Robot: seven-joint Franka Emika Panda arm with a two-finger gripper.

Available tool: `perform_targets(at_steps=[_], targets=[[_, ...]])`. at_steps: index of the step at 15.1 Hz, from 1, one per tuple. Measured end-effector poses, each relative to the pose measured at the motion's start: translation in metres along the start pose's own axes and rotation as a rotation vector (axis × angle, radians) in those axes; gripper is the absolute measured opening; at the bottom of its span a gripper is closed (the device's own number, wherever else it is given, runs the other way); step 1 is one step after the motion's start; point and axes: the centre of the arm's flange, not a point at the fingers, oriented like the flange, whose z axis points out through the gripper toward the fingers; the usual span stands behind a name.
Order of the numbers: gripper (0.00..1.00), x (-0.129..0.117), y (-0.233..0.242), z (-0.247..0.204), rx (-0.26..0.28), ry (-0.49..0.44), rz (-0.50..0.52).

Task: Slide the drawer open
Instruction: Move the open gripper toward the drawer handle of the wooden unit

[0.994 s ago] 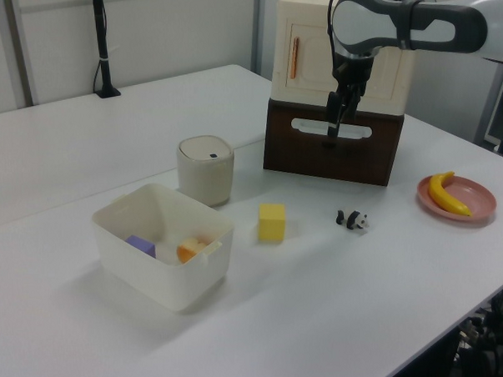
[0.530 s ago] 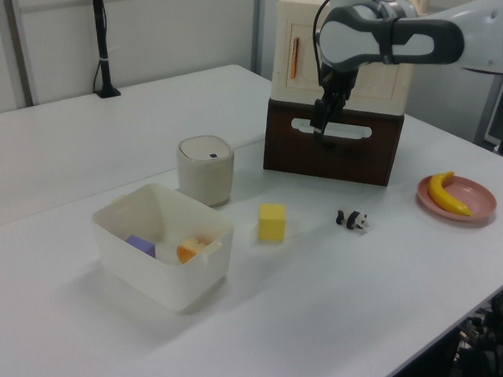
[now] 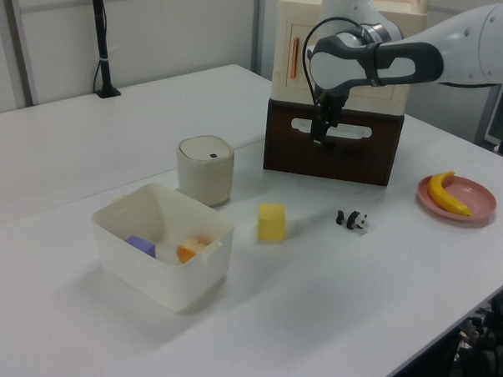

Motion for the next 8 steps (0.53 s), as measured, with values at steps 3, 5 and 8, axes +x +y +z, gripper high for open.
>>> perform_targets(at_steps=[3,5,8], targets=[[1.0,-0.002,0.017,0.016,-0.016,0.016,-0.042],[1.0,-0.003,0.024,0.024,-0.022,0.023,-0.073],[1.0,-0.005,0.036,0.035,-0.041,0.047,-0.102]])
